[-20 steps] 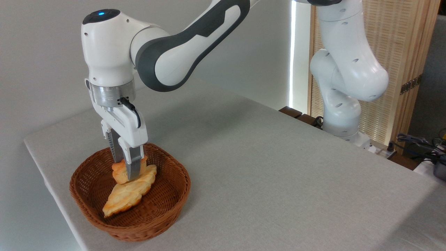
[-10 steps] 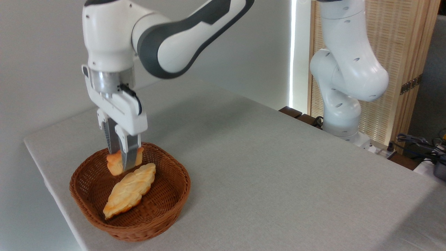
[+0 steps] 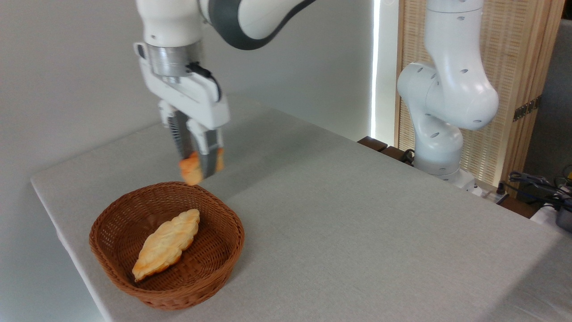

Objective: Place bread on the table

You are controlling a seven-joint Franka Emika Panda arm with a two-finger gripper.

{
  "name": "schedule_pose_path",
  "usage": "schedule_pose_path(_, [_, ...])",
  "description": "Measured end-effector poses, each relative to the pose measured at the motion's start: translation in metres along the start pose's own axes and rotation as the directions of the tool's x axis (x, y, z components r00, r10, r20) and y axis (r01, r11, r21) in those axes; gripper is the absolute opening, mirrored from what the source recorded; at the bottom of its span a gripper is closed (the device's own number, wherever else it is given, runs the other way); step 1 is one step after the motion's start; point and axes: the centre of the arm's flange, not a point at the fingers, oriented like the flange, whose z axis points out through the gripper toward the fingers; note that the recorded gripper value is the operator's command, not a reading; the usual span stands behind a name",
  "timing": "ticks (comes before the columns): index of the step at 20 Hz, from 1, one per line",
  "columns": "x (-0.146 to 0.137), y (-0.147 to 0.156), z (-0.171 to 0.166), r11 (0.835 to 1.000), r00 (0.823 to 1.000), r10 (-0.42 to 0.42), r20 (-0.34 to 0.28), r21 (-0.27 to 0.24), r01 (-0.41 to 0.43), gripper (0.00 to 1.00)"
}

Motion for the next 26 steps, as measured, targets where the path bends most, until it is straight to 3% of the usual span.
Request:
schedule_pose_path(1, [-0.008,0.006,0.007,1.000,1.000,0.001,0.026,-0.013,-0.001,0.93])
schedule_pose_path(2, [-0.014,0.010,0.015,1.000,0.999,0.003,0.046,-0.024,-0.002,1.00])
schedule_pose_path(8, [-0.025,0.038,0.071,0.995,0.986,0.067,0.152,-0.084,-0.054,1.00])
schedule_pose_path(15, [-0.024,0.039,0.076,0.993,0.984,0.090,0.157,-0.091,-0.077,1.00])
schedule_pose_path(20, [-0.020,0.030,0.063,0.996,0.991,0.075,0.108,-0.062,-0.069,1.00])
schedule_pose_path(26, [-0.009,0.009,-0.023,0.999,0.998,0.050,-0.044,0.024,-0.048,1.00])
